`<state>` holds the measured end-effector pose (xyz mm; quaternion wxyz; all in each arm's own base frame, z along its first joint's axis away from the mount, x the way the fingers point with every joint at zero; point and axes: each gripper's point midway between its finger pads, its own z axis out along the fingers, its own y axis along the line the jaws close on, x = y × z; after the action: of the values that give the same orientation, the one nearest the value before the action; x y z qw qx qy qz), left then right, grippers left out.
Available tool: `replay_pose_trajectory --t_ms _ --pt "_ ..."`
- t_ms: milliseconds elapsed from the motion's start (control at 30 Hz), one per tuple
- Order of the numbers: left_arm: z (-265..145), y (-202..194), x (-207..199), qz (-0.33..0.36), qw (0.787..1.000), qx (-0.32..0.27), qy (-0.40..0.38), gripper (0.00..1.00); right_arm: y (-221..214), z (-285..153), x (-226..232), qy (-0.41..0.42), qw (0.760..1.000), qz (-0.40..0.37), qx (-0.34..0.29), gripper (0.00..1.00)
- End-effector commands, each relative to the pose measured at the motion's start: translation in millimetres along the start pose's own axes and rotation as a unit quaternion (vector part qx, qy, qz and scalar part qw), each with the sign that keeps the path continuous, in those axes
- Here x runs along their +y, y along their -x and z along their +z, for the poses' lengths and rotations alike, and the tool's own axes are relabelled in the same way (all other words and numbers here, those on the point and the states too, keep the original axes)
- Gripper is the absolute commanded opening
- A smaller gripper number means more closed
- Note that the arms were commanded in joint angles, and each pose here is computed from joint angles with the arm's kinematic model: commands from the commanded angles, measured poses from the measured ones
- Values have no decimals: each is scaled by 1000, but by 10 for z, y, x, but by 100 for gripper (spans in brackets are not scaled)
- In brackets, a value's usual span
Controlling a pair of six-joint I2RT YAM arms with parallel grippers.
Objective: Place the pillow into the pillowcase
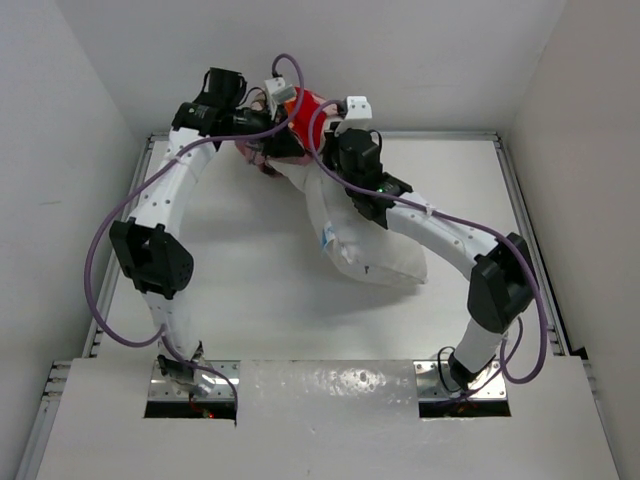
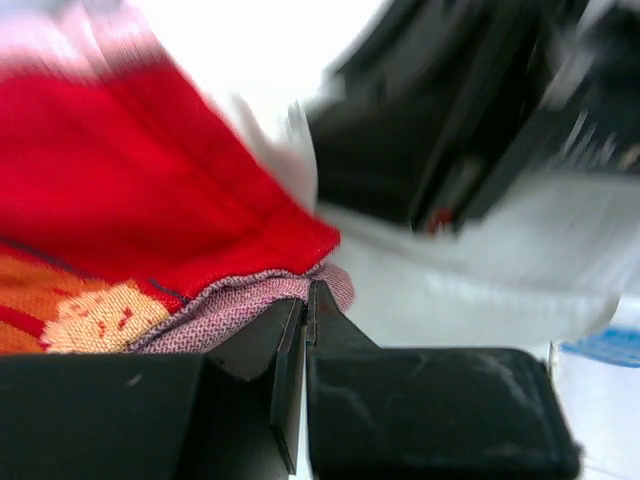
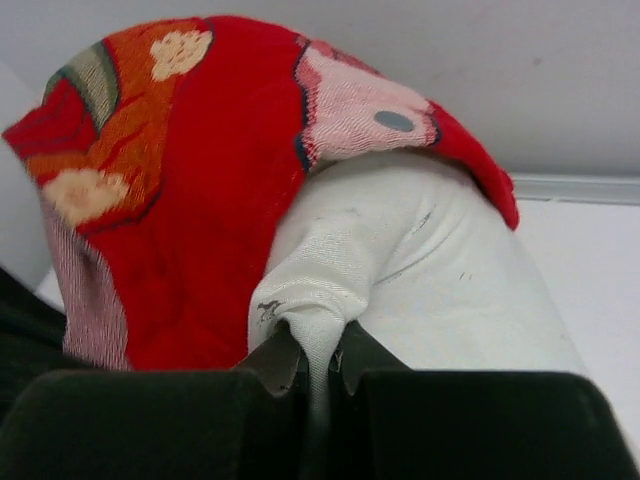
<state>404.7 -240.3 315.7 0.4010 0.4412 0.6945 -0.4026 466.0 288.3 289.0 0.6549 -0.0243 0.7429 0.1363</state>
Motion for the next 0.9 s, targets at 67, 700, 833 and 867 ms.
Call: replay_pose_trajectory --t_ms 67,700,833,867 --pt "-196 901 -629 77 992 -81 -58 0 858 -226 1059 197 954 208 -91 0" --pt "1243 -757 -155 -16 986 166 -27 0 -829 -646 -701 46 914 396 83 0" --pt "1431 -969 -300 -9 981 190 -49 38 -1551 -1031 -1392 -61 910 380 153 34" --pt "1432 -919 -280 -7 982 184 -44 49 -1687 -1134 -1492 -76 913 360 175 45"
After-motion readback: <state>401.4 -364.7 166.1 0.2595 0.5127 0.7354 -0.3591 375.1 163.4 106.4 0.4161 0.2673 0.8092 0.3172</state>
